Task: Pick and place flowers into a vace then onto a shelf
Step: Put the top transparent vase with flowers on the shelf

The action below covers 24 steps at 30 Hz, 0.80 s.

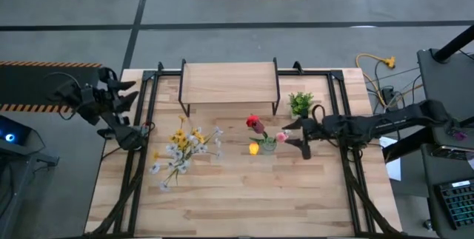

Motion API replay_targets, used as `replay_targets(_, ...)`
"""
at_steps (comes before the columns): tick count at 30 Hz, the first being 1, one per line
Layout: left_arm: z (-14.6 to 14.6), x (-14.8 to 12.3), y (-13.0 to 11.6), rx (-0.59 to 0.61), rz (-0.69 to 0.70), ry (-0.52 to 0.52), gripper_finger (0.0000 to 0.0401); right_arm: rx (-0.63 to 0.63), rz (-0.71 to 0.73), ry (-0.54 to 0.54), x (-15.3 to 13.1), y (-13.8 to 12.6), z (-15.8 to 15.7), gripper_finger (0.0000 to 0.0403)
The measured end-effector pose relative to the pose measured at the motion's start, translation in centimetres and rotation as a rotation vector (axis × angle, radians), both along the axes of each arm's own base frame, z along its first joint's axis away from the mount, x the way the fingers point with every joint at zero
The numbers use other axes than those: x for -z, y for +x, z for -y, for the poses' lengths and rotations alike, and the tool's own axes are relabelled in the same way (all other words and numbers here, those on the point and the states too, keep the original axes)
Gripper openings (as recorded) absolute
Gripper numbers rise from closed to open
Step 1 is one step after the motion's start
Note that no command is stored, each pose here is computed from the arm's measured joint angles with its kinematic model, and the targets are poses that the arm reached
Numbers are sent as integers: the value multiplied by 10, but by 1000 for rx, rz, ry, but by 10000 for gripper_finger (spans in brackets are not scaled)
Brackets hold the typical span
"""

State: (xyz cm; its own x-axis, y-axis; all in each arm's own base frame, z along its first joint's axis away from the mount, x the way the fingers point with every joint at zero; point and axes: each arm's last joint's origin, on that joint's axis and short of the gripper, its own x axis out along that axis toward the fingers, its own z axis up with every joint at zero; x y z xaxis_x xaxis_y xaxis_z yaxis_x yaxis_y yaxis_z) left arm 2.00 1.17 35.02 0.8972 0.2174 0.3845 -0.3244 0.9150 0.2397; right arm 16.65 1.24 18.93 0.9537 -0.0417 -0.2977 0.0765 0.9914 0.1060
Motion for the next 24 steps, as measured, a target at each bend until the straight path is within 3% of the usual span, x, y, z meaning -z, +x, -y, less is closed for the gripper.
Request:
replay_targets(7,0,2,0,8,6,-30,128,-10,-61,67,17,17,-3,259)
replay_targets(24,-1,4,0,8,7,-32,128,-34,-18,92,47,51,-7,254)
